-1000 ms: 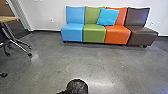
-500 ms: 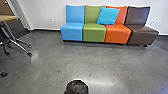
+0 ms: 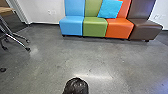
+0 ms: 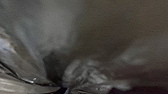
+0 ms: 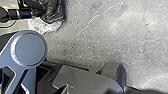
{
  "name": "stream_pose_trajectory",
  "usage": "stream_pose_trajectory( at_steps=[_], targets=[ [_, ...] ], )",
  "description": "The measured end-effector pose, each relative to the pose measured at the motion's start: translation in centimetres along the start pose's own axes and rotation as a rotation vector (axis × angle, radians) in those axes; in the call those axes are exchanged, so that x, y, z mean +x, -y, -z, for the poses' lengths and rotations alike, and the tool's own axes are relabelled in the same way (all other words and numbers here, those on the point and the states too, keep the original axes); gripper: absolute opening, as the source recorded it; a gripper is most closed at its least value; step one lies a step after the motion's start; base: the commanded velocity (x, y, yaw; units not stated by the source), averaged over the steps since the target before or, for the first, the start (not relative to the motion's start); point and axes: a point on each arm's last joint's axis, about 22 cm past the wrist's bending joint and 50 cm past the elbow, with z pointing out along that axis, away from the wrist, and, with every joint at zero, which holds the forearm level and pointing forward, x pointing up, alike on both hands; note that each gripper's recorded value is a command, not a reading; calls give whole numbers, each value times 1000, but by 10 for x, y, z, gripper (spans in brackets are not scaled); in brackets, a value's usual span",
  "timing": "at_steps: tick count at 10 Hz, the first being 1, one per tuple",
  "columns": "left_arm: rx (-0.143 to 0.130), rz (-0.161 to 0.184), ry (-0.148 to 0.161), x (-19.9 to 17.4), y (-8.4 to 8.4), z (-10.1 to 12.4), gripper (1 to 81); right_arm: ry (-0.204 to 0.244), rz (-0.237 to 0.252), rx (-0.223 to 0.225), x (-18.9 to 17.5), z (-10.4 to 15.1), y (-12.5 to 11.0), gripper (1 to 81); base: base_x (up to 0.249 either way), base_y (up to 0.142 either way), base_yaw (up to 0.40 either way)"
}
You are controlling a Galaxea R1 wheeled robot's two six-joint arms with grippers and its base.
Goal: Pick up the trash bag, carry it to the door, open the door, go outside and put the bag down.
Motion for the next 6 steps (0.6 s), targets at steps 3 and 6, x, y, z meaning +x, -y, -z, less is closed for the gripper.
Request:
stream_pose_trajectory(
  at_steps=[3, 6],
  targets=[
    [-7, -1, 10, -4, -2, -1, 10, 8, -4, 12, -3, -9, 2, 811, 0, 0, 0],
    [-6, 6, 9, -5, -1, -1, 10, 6, -10, 2, -3, -8, -3, 811, 0, 0, 0]
  ],
)
